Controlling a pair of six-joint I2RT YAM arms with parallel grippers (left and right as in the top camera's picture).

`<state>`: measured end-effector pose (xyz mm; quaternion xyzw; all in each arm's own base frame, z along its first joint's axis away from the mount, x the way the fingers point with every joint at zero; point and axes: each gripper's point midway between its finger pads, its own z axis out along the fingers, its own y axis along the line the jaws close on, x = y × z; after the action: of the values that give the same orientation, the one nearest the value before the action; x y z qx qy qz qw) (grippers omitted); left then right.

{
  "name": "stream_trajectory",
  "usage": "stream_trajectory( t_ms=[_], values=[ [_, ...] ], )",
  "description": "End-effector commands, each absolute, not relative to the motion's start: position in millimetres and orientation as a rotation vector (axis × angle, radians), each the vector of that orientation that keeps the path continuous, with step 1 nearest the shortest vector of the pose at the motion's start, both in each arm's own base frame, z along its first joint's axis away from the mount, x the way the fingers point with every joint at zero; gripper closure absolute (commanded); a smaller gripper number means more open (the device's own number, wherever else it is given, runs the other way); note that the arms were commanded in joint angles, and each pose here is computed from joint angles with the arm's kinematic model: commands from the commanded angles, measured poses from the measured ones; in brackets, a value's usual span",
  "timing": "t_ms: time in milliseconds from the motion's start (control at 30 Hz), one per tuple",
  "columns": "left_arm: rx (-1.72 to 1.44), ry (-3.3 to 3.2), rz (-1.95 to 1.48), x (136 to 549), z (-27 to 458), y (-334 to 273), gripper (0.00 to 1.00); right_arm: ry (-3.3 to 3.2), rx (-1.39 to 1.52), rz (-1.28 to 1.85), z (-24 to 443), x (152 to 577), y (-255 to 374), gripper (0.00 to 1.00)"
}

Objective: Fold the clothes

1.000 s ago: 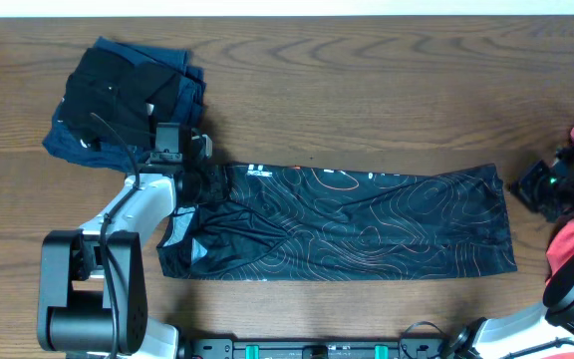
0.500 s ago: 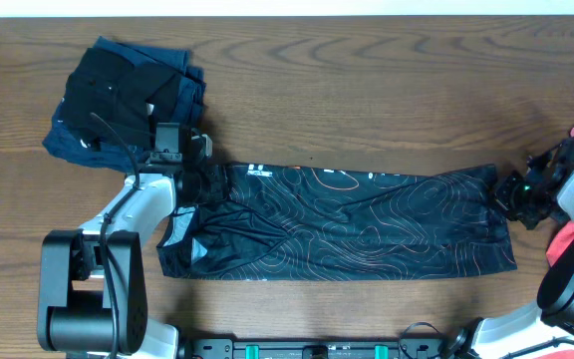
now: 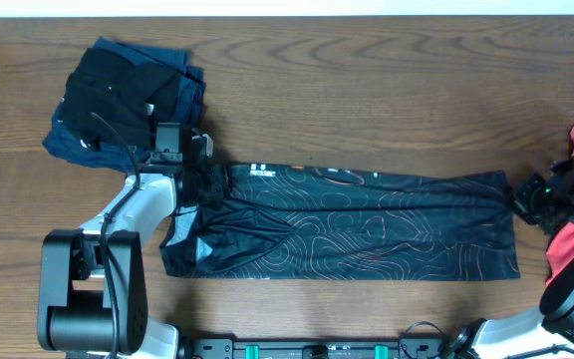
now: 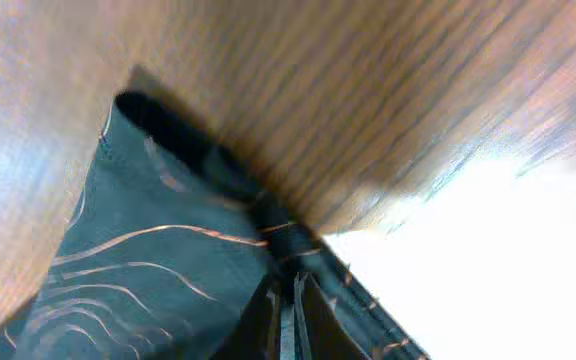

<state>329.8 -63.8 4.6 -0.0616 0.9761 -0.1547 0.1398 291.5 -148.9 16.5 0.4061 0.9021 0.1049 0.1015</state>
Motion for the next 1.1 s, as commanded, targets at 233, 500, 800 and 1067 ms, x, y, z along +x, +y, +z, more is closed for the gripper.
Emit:
stream_trajectory(
  t_ms=[233, 500, 800, 1067],
  values=[
    [-0.174, 2.879, -0.559, 317.0, -2.9, -75.8, 0.43, 2.589, 1.185, 0.322, 46.6, 303.0, -167.9, 0.6],
    [-0.151, 2.845, -0.624, 312.4, 52.6, -82.9, 0.38, 2.627, 0.939, 0.379, 53.8, 300.1, -175.3, 0.52],
    [-0.095, 2.697, -0.633, 300.9, 122.1, -84.0, 0.22, 2.752, 0.802, 0.323, 47.1, 278.8, -174.7, 0.55],
    [-0.086, 2.673, -0.632, 288.6, 137.6, -83.4, 0.27, 2.766, 0.826, 0.539, 51.5, 271.9, -143.9, 0.65]
  ],
)
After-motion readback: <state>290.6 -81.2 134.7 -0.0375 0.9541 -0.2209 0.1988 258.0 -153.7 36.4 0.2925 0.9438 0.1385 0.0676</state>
